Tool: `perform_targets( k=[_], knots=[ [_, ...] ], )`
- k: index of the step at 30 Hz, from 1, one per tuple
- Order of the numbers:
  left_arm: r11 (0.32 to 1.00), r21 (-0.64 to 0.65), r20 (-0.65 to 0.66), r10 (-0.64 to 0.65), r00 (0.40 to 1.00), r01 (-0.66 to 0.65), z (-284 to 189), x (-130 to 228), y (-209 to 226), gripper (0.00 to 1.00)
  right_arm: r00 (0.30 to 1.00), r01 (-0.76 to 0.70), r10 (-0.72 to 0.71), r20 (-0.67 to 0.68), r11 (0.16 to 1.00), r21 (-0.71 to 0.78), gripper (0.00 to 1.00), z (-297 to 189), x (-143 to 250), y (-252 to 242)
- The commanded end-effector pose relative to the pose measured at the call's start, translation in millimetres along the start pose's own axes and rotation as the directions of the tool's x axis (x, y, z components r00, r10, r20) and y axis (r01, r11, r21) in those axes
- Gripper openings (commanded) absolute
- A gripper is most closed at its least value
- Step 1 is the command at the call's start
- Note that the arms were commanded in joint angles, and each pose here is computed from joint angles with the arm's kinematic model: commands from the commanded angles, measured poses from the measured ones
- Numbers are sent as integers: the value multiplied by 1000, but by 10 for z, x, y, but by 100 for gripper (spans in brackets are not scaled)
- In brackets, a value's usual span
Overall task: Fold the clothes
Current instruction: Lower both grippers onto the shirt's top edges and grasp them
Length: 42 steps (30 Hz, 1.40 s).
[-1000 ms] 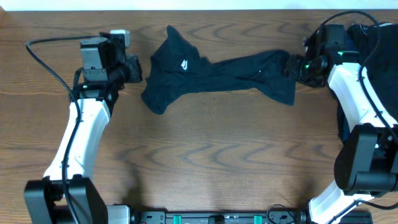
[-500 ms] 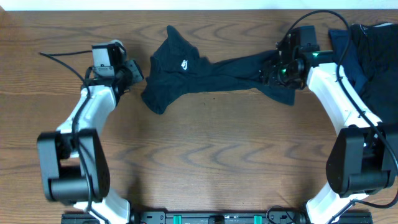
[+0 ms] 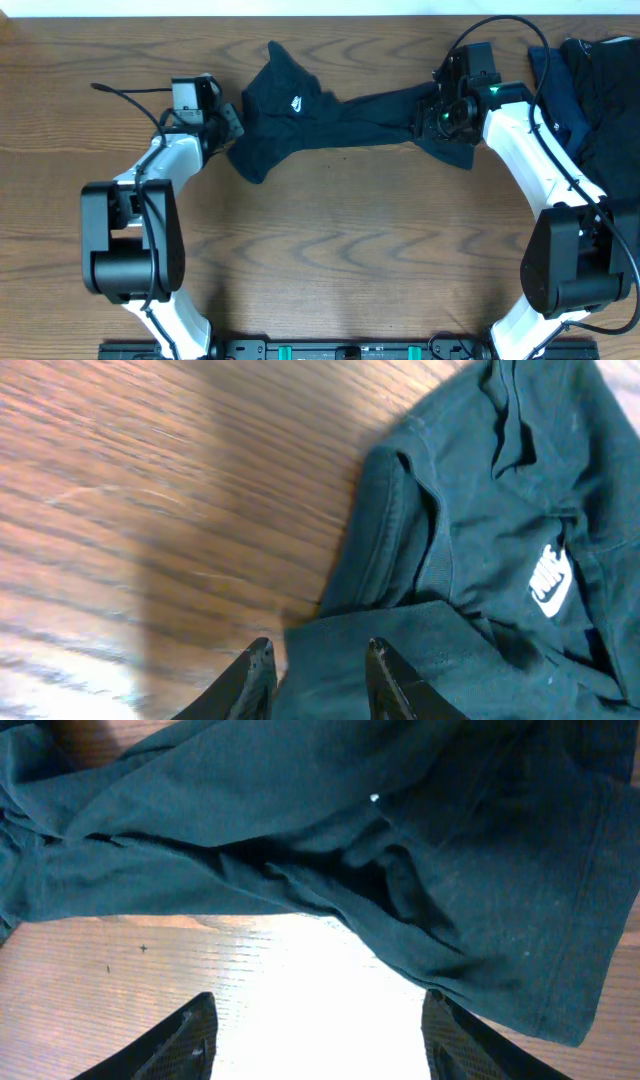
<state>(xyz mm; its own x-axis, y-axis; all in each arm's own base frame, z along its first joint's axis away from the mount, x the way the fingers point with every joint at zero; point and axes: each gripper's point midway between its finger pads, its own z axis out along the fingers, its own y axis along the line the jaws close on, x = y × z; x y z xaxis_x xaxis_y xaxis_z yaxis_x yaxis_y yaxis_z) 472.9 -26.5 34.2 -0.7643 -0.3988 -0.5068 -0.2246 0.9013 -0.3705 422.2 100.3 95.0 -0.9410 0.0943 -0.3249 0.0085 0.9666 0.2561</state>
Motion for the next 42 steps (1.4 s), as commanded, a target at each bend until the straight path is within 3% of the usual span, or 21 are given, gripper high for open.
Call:
perform_targets(
  k=[1,5,25,27,30,42],
  knots=[
    [999,-35,9,6,1000,-6,75,5,1,32,1000,21,-21,-8,1000,11,64,33,23,10],
    [994,-106,38,17,999,-13,77,-29,87,32,1000,21,-20,-12,1000,13,64,32,33,7],
    [990,-142,-33,6,999,-10,331,248,260,33,1000,20,-20,-15,1000,13,65,32,40,5],
    [990,-142,-33,6,999,-10,331,248,259,23,1000,20,-20,-15,1000,13,66,32,40,5],
    [990,-141,-34,6,999,-11,331,250,257,21,1000,20,-20,-15,1000,13,65,32,40,5],
    [993,-112,26,43,999,-40,135,19,113,22,1000,20,-20,-16,1000,14,66,32,43,4]
  ],
)
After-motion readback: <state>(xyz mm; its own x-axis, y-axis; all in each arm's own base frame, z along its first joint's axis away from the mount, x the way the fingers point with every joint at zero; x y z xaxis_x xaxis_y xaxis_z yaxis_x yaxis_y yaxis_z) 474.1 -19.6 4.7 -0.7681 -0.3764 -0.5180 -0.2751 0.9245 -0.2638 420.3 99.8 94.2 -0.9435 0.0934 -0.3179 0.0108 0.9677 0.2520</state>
